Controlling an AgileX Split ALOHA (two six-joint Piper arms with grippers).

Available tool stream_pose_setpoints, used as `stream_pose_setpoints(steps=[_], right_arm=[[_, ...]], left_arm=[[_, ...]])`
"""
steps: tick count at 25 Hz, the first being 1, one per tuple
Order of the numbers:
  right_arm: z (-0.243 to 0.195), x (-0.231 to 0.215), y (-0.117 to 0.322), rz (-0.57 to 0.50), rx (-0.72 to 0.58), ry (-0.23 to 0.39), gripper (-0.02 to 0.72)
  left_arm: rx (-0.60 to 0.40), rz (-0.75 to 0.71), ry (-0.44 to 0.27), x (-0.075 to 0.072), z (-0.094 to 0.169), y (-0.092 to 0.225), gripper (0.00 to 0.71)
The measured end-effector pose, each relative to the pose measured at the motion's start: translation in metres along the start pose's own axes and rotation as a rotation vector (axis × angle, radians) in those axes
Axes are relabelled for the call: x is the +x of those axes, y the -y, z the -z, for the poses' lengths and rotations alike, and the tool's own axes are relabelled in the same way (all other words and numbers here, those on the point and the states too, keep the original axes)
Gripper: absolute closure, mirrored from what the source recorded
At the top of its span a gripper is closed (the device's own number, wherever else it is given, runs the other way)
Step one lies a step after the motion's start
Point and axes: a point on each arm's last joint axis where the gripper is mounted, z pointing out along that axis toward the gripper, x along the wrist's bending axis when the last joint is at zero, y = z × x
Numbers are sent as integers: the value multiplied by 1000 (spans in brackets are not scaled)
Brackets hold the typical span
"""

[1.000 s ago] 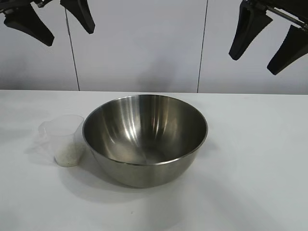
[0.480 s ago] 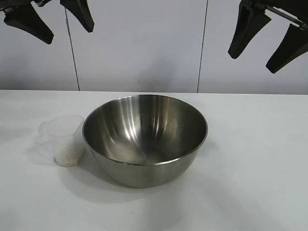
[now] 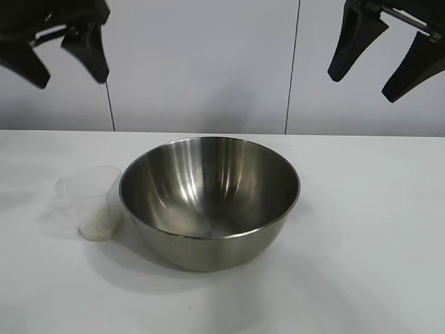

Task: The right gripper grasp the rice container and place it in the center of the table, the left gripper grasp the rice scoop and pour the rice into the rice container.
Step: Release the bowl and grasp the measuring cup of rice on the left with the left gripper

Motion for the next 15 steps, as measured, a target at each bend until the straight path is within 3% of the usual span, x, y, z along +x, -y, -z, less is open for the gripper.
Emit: stream_pose_setpoints(steps=[9, 15], right_arm=[[0, 0, 0, 5, 0, 3, 188], [0, 0, 0, 15, 1, 5, 188]], left_arm=[[-422, -21, -13, 13, 32, 75, 140], [-458, 43, -23, 22, 18, 123, 193]])
